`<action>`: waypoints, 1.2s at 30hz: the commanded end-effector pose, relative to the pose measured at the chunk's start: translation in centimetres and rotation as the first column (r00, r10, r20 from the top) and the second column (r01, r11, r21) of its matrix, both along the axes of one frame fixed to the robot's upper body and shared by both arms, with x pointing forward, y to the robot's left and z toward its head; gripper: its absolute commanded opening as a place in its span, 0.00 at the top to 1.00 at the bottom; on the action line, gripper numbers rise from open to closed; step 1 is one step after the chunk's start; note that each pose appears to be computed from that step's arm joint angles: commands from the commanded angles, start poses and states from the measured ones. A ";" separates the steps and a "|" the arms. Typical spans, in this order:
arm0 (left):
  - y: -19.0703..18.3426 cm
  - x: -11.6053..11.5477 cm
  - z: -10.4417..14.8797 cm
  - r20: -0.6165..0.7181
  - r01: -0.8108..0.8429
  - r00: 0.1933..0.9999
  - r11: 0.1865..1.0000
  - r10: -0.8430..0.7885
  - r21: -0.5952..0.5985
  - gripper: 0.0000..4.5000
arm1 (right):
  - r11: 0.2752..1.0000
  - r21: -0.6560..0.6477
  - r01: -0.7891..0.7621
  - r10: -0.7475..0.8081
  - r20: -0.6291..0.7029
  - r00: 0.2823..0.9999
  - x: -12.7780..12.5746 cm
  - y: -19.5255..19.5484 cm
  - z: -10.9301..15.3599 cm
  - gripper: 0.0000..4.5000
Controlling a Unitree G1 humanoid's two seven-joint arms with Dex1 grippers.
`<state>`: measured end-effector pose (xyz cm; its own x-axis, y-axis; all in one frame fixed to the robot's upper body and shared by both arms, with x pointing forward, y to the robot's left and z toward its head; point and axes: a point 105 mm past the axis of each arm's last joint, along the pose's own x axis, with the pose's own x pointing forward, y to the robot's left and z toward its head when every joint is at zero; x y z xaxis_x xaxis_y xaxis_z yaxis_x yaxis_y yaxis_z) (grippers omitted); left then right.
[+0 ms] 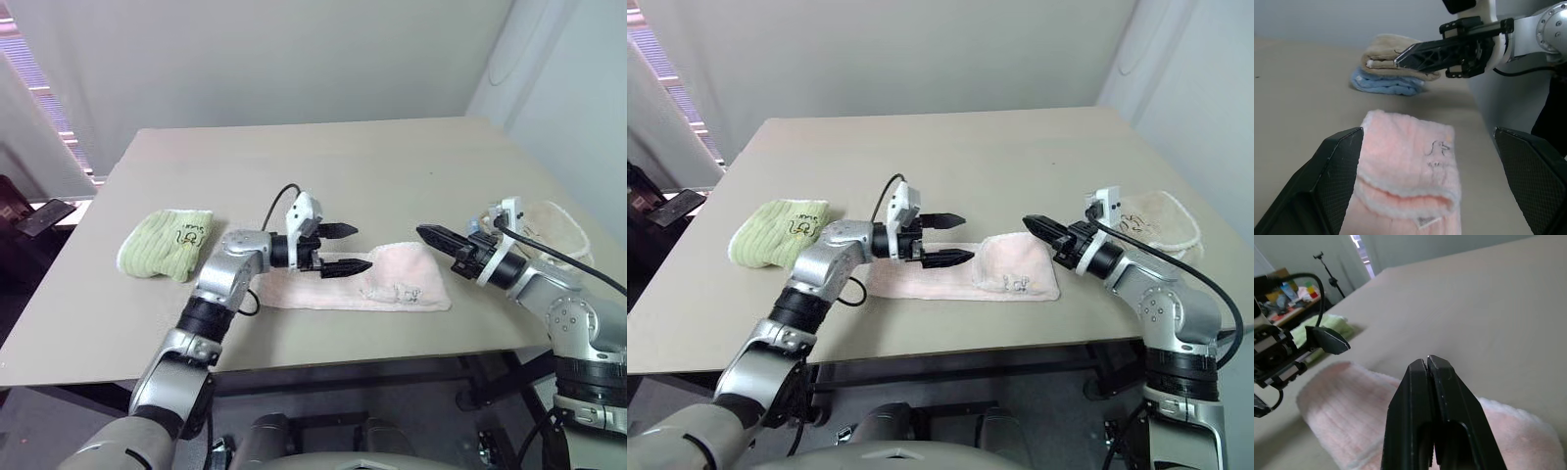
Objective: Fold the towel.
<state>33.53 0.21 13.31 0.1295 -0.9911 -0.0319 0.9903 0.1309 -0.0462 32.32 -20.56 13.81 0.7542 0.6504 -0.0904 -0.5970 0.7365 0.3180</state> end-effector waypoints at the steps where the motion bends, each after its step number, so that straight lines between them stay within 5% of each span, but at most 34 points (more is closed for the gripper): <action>1: -2.7 0.9 -0.2 0.057 -0.002 0.998 0.999 0.000 0.034 0.00 | 1.000 0.002 0.019 -0.019 0.013 1.000 0.4 -0.1 -0.2 0.99; 5: -4.7 1.1 -1.1 0.017 0.008 1.000 0.999 -0.009 0.038 0.00 | 1.000 0.004 0.027 -0.027 -0.020 0.999 0.4 -0.2 -1.3 0.99; 8: -5.4 0.3 -1.7 -0.011 0.075 0.997 0.996 -0.075 0.038 0.13 | 0.998 -0.008 0.056 -0.057 -0.049 0.997 0.5 -0.7 -1.6 1.00; 13: -5.4 0.9 -1.8 -0.015 0.033 0.999 0.998 -0.032 0.047 0.53 | 0.996 -0.034 0.082 -0.084 -0.052 0.995 0.6 -1.4 -1.6 1.00; 16: -4.9 1.4 -1.3 -0.022 0.005 1.000 1.000 -0.004 0.019 0.53 | 0.995 -0.067 0.072 -0.076 -0.060 0.995 0.3 -1.4 -2.1 1.00; 22: -4.5 0.9 -1.7 -0.022 0.041 0.999 0.999 -0.040 0.019 0.97 | 0.993 -0.074 0.091 -0.095 -0.052 0.994 0.8 -1.6 -2.2 1.00; 26: -5.1 0.8 -2.0 -0.020 0.036 0.999 0.999 -0.035 0.033 0.99 | 0.993 -0.073 0.098 -0.103 -0.063 0.993 1.2 -1.4 -2.6 1.00; 36: -5.8 -0.7 -10.0 -0.099 0.007 0.995 0.951 0.025 0.309 0.99 | 0.979 -0.167 0.114 -0.150 -0.222 0.963 1.2 -0.6 -8.7 1.00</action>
